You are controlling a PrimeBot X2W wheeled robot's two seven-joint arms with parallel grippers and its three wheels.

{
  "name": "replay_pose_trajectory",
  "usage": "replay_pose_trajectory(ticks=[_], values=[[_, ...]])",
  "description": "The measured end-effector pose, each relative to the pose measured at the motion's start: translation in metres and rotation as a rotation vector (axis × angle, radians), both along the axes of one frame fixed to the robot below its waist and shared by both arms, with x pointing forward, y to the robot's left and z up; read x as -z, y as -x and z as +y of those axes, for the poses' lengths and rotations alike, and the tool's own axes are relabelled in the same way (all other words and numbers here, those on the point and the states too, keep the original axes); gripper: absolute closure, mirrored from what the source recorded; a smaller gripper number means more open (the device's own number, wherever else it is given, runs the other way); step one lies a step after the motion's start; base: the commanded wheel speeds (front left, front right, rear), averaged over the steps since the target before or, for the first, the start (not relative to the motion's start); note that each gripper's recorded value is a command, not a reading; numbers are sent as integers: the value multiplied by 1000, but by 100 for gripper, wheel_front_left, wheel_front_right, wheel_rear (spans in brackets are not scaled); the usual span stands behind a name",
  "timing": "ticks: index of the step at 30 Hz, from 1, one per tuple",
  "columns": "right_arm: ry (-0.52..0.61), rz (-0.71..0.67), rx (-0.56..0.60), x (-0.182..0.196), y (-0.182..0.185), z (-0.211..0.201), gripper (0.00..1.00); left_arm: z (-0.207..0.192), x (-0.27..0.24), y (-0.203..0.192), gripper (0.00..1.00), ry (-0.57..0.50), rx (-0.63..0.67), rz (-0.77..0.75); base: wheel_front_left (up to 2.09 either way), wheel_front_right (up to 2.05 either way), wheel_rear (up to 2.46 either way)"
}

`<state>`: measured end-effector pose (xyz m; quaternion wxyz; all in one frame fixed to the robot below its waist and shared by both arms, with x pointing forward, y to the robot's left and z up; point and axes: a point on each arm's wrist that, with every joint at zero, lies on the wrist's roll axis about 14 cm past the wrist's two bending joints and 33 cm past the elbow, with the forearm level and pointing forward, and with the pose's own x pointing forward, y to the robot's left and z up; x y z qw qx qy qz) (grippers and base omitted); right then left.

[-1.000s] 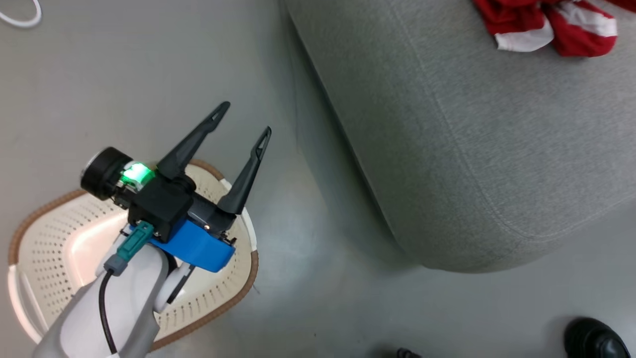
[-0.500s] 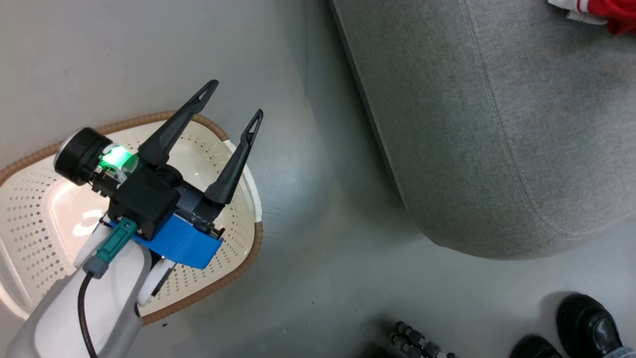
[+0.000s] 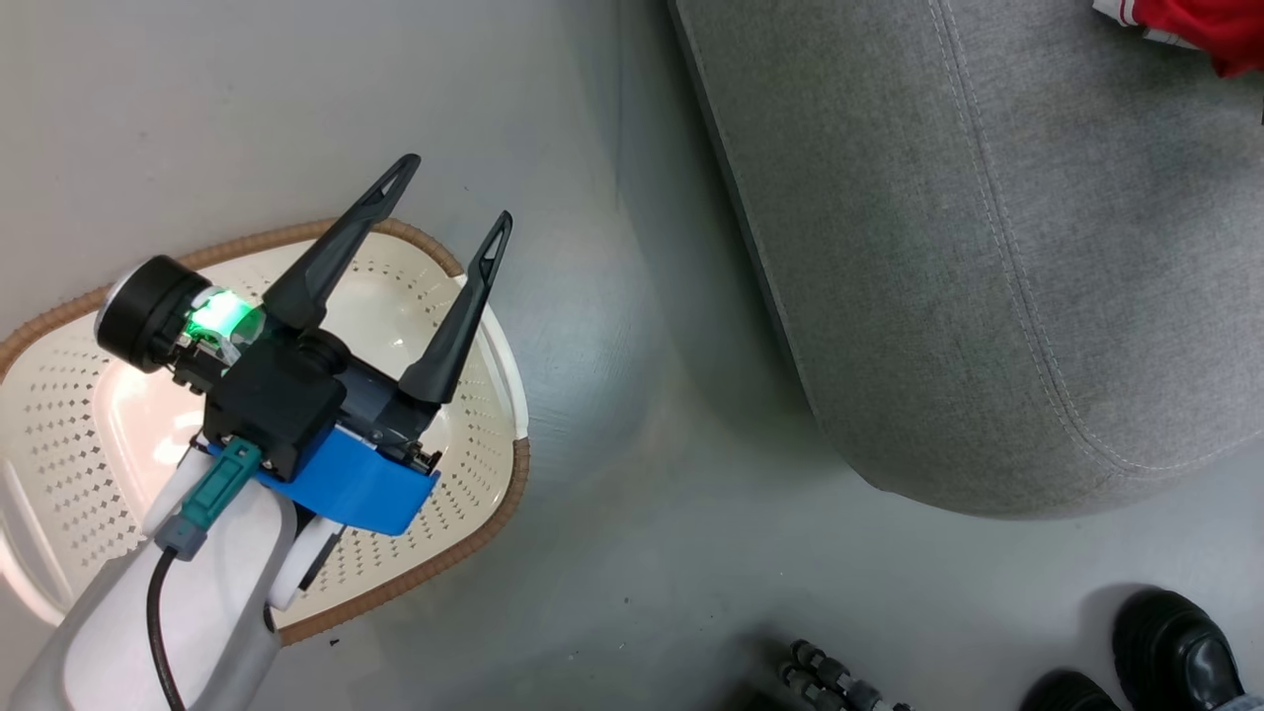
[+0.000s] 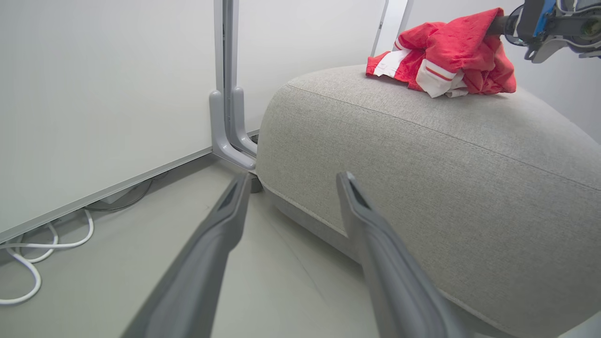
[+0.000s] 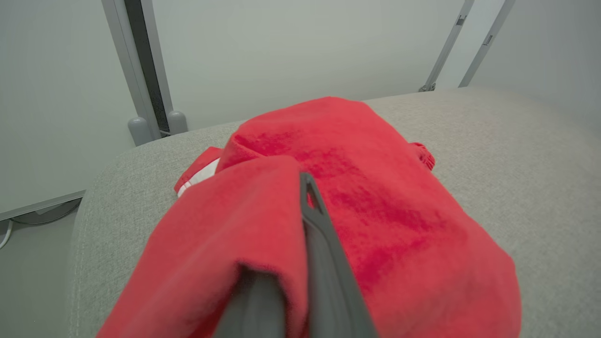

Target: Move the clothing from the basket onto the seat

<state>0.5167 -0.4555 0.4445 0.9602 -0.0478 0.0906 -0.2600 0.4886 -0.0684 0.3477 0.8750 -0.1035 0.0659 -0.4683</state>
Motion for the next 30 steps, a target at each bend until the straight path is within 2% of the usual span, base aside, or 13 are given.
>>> replay_pose_trajectory(ticks=[1, 18, 30], values=[[-1, 1, 1, 0, 1, 0, 0, -1, -1, 1, 0, 2, 0, 0, 0, 0, 0], [47, 25, -69, -23, 23, 8, 0, -9, -32, 16, 0, 15, -12, -1, 0, 0, 0], [-30, -31, -196, -33, 48, 52, 0, 13, -72, 35, 0, 8, -133, 1, 0, 0, 0]])
